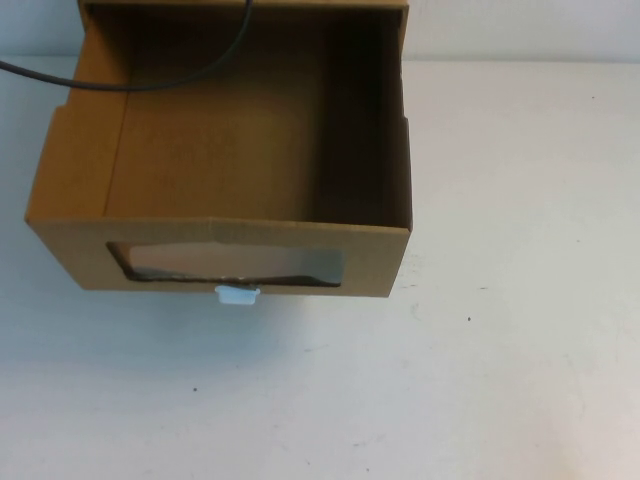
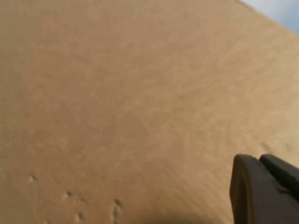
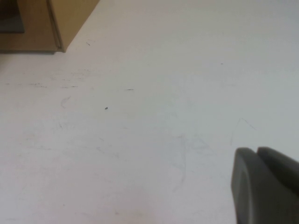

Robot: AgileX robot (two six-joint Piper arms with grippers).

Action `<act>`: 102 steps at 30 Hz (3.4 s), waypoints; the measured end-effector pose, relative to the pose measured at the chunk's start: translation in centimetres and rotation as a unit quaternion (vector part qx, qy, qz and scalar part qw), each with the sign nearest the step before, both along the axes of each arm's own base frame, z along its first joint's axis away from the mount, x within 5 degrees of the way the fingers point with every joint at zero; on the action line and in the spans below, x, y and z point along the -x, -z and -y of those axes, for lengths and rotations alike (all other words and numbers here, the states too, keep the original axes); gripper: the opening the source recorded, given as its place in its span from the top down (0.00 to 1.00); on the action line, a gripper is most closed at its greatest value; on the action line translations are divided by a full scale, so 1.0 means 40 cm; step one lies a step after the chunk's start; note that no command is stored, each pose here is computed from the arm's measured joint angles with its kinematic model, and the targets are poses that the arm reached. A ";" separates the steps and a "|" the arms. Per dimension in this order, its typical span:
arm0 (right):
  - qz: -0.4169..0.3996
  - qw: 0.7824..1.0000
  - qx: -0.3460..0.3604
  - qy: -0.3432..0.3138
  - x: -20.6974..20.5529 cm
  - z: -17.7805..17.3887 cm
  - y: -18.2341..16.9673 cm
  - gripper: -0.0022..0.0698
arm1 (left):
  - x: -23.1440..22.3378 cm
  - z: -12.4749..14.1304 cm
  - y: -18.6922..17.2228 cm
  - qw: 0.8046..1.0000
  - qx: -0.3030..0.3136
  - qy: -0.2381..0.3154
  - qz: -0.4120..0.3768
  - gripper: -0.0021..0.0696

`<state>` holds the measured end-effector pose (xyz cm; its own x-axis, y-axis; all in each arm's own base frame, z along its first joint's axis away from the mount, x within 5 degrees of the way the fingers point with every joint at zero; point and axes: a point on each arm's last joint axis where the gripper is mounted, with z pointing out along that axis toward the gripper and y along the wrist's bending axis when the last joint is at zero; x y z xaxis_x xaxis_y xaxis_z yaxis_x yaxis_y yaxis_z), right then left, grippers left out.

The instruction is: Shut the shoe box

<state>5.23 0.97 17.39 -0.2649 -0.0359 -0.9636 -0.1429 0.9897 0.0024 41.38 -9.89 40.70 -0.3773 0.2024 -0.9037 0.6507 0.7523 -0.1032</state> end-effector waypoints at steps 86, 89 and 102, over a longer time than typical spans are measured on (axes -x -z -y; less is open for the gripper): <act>-0.150 0.926 -0.004 -0.347 -0.467 -0.733 -0.407 0.99 | -0.054 0.012 0.040 0.999 0.000 0.009 -0.050 0.98; -0.141 0.929 -0.007 -0.342 -0.480 -0.726 -0.422 0.99 | -0.054 0.012 0.040 0.999 0.000 0.009 -0.050 0.98; -0.104 0.949 -0.032 -0.294 -0.601 -0.700 -0.451 0.99 | -0.053 0.012 0.040 0.999 -0.001 0.011 -0.052 0.98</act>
<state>29.29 28.96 35.44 -0.4019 -0.1792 -0.8980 -0.6613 0.7351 0.1493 43.50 -10.39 39.09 -0.4644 0.2132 -0.8596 0.6534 0.7377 -0.1701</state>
